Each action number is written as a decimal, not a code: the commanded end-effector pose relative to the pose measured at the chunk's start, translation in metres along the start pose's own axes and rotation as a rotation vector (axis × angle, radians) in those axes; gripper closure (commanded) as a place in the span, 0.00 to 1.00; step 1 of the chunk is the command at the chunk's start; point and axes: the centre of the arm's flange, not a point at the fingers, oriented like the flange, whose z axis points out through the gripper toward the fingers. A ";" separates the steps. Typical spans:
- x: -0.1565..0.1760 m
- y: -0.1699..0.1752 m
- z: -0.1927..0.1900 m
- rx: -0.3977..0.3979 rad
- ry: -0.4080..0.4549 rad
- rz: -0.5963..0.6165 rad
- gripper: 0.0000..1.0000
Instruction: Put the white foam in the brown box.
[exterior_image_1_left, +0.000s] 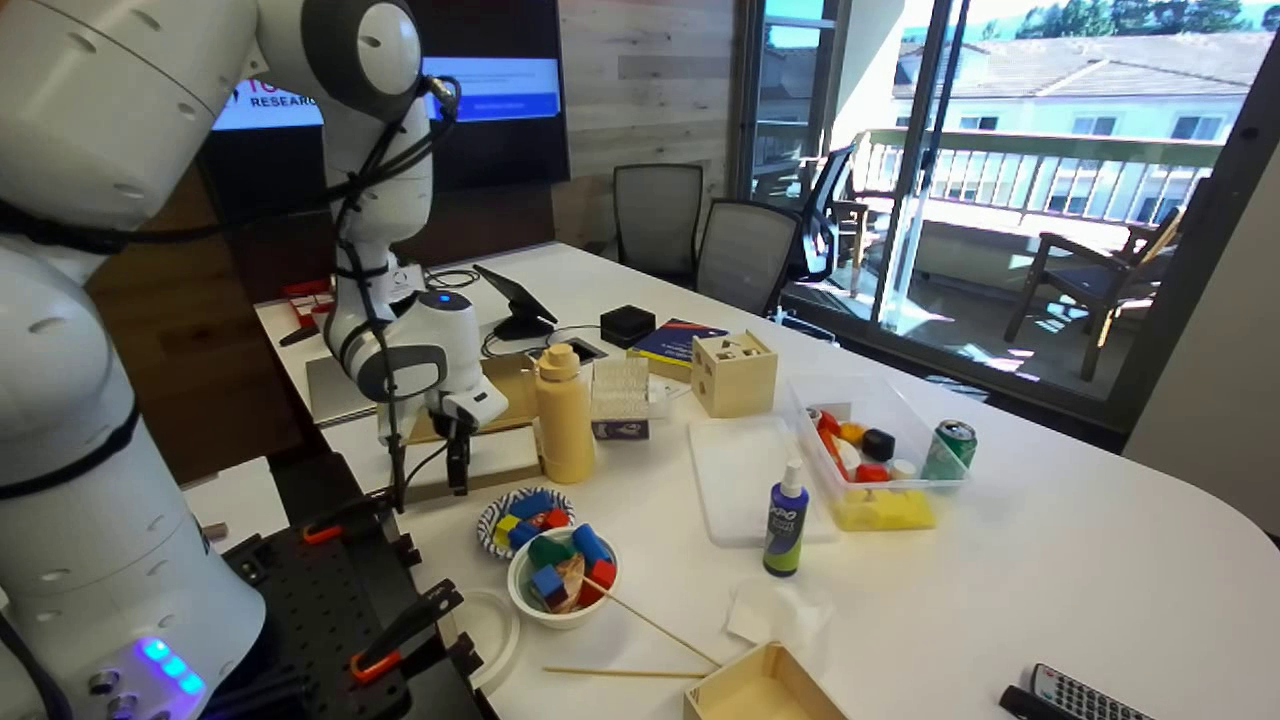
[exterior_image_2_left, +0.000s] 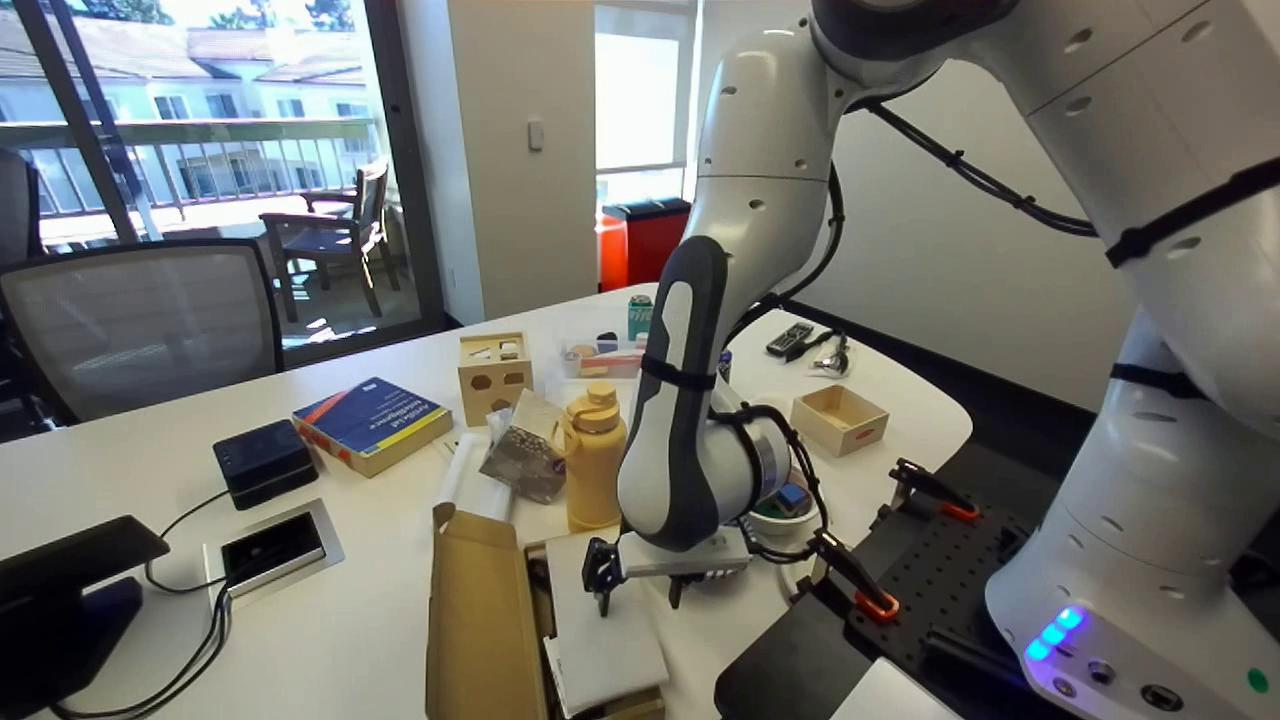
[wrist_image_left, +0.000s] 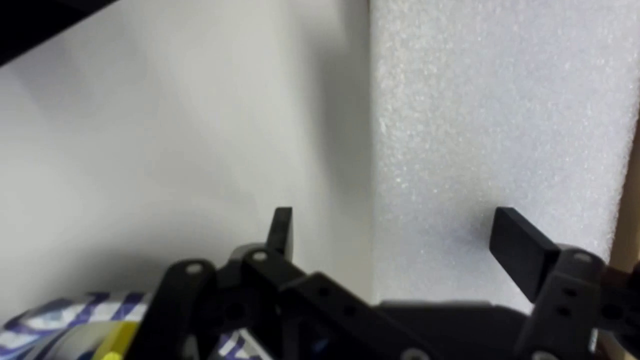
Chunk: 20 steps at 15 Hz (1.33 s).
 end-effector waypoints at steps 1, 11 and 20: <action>-0.002 -0.040 -0.018 -0.067 0.030 -0.031 0.00; -0.013 -0.051 -0.013 -0.063 0.074 -0.205 0.00; -0.015 -0.057 -0.022 0.015 0.024 -0.331 0.00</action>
